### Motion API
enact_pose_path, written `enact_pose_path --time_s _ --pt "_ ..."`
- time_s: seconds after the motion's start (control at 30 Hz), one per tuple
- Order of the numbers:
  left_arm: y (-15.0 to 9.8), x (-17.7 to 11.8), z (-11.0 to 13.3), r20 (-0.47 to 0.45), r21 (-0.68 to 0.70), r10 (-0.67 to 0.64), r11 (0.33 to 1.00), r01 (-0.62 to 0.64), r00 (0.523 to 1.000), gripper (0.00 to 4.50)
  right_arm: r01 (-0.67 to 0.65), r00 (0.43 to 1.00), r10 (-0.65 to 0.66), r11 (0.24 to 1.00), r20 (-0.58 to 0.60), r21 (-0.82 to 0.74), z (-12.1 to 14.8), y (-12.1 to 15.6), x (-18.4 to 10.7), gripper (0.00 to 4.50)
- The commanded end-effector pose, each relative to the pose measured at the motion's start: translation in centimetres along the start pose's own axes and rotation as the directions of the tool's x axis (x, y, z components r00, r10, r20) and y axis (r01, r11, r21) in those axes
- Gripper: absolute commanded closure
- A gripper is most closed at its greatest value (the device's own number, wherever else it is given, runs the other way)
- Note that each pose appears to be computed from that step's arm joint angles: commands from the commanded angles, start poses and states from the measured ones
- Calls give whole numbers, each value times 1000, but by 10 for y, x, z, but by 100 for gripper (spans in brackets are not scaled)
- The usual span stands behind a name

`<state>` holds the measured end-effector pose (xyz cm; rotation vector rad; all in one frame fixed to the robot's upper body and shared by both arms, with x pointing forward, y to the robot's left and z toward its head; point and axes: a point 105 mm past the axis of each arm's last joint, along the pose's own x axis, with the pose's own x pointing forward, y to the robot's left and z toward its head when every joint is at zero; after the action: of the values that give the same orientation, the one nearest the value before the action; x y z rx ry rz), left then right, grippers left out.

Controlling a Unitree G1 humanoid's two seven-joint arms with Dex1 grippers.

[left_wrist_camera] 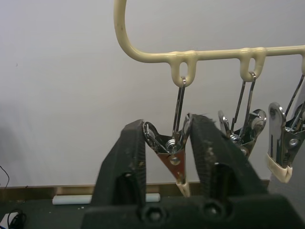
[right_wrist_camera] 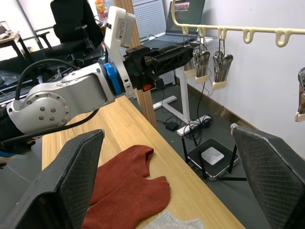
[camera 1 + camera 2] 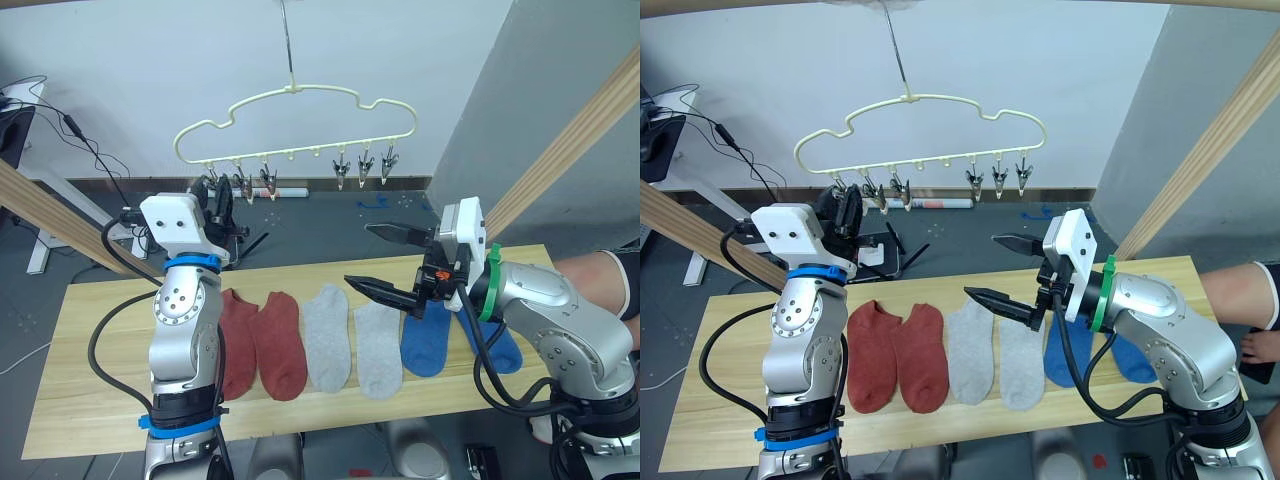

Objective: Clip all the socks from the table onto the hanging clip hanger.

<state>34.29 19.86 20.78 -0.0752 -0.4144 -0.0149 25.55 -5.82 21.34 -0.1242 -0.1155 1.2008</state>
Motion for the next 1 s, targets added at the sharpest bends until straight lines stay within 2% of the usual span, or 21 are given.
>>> enact_pose_path --time_s 0.03,0.13,0.33,0.47,0.53,0.67,0.77,0.83,0.9,1.0 --pt "-4 1 14 60 24 -27 999 25 998 392 -21 999 22 999 30 -31 12 7 1 0" --pt "-1 0 14 56 44 -22 999 20 998 426 -27 999 27 999 21 -23 11 8 1 0" --pt "1 -3 16 57 75 -29 997 24 998 431 -9 1000 9 1000 -6 -13 2 7 -3 0" --pt "-1 -5 17 53 99 -54 994 48 997 431 168 980 -172 985 -97 -50 -30 -18 -20 0" --pt "-3 -6 20 57 117 -75 991 68 996 431 322 929 -330 944 -167 -74 -59 -39 -40 0" --pt "-6 -6 24 62 130 -94 988 85 994 431 592 737 -614 788 -282 -168 -112 -75 -88 0" --pt "-6 -7 26 57 130 -99 987 91 993 431 651 645 -685 724 -339 -226 -142 -88 -116 0" --pt "-6 -8 27 53 131 -102 987 94 993 431 661 610 -709 701 -354 -266 -154 -97 -130 0" --pt "-6 -8 28 48 132 -105 986 98 993 431 710 547 -748 652 -377 -264 -166 -108 -148 0" --pt "-4 -10 29 38 132 -104 986 98 994 431 766 488 -781 597 -391 -237 -179 -117 -166 0"
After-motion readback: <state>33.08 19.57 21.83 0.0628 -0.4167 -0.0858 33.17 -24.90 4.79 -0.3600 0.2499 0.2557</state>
